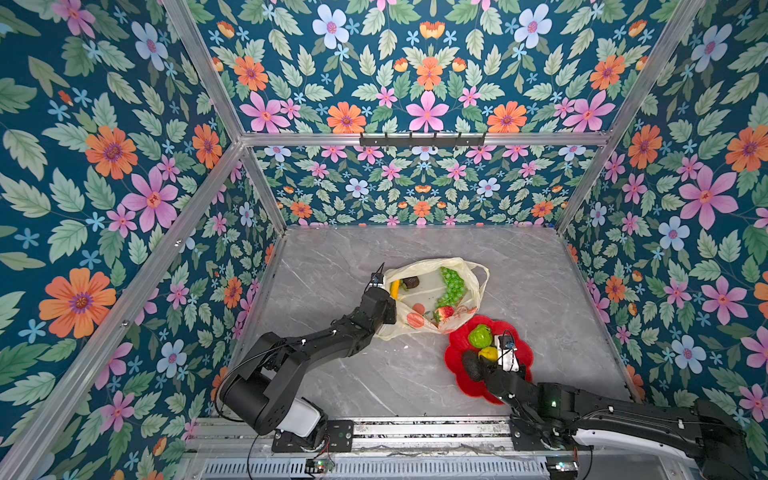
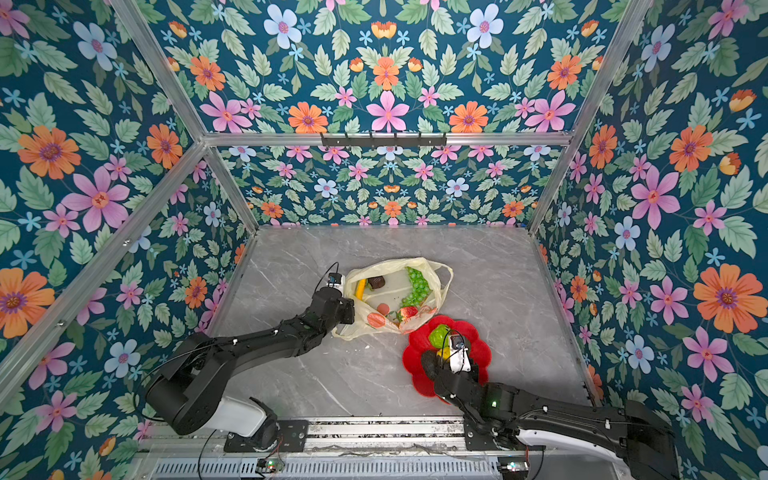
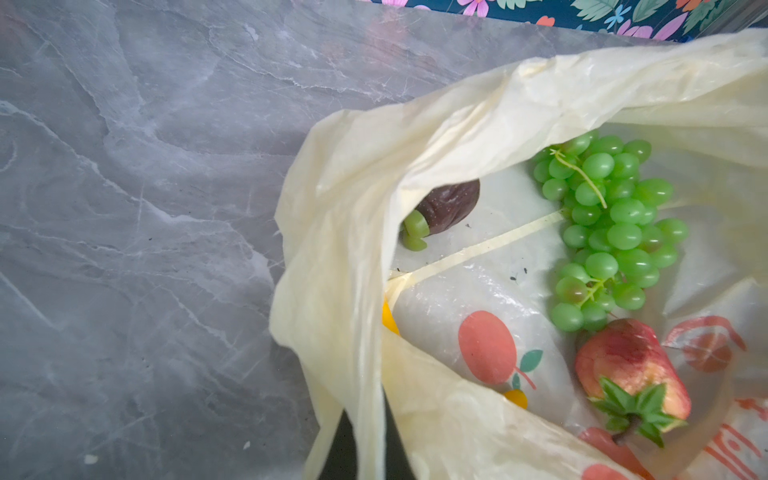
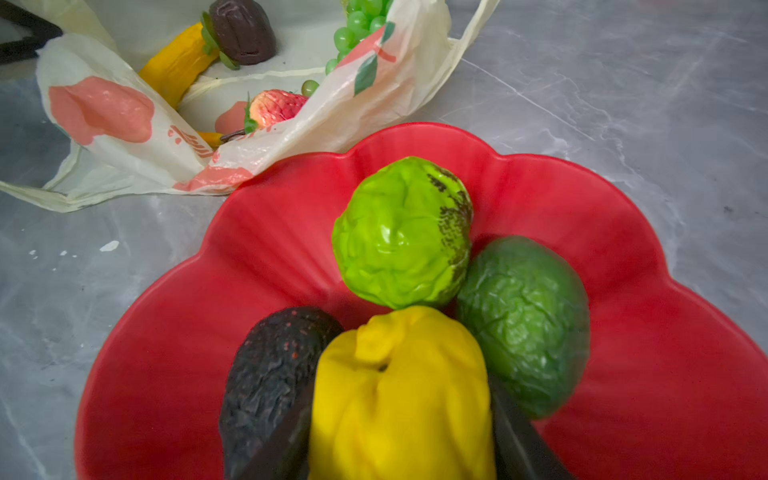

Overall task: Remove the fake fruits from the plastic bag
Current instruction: 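Lower the lemon into the red plate and open the right gripper, then move the open right gripper back over the bag mouth, then reach the right gripper into the bag and grasp the dark purple fruit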

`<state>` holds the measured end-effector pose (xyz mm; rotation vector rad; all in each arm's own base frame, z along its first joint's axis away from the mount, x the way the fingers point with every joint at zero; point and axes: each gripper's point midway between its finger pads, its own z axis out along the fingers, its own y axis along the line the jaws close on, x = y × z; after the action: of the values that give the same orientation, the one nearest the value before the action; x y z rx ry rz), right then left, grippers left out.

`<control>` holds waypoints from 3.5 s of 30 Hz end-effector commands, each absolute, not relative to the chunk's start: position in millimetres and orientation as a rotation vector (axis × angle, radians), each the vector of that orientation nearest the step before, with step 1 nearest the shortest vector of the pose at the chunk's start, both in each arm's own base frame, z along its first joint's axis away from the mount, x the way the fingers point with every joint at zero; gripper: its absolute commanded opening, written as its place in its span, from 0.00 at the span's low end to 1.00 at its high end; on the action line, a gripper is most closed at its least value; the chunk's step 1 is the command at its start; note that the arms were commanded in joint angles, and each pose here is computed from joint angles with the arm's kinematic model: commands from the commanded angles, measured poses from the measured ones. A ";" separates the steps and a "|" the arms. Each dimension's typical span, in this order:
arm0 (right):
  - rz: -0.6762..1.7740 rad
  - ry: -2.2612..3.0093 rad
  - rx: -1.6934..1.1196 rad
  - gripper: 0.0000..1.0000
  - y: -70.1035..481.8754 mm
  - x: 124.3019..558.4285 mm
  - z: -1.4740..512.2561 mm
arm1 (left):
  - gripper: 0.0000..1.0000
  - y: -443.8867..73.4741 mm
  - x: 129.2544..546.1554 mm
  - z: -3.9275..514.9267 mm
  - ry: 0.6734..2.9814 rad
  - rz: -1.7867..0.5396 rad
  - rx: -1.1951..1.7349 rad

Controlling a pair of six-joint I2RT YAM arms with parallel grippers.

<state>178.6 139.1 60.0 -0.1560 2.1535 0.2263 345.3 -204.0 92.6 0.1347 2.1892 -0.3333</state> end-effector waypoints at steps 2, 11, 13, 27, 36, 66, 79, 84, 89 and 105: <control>0.318 2.054 -0.198 0.51 158.4 185.0 72.9 | 0.07 -203.7 348.1 94.9 2.174 -0.325 0.134; 0.309 2.059 -0.214 0.58 160.2 185.0 70.2 | 0.07 -202.3 348.9 94.3 2.174 -0.312 0.134; 0.290 2.076 -0.200 0.62 158.0 185.2 69.0 | 0.07 -201.7 349.1 94.1 2.174 -0.308 0.132; 0.218 2.158 -0.130 0.68 146.9 183.1 65.0 | 0.07 -199.9 349.6 97.3 2.164 -0.299 0.127; 0.199 2.181 -0.035 0.79 130.4 179.8 73.3 | 0.07 -200.7 349.7 97.8 2.164 -0.302 0.131; 0.272 2.396 -0.073 0.75 186.0 226.3 147.7 | 0.07 -203.2 348.2 97.5 2.171 -0.319 0.139; 0.339 2.482 -0.283 0.69 276.9 297.0 153.0 | 0.07 -199.8 349.7 89.8 2.197 -0.302 0.097; 0.411 2.533 -0.313 0.64 298.8 311.6 138.0 | 0.07 -194.4 351.1 85.7 2.221 -0.287 0.053; 0.466 2.526 -0.432 0.58 331.0 332.8 120.6 | 0.07 -192.5 351.3 81.8 2.233 -0.328 0.013; 0.383 2.425 -0.557 0.52 372.9 404.6 100.4 | 0.06 -189.2 353.1 81.0 2.240 -0.325 0.008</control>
<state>393.3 371.6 98.2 -0.5225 2.4617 0.4189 351.2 -189.2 76.9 0.0123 2.2526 -0.3218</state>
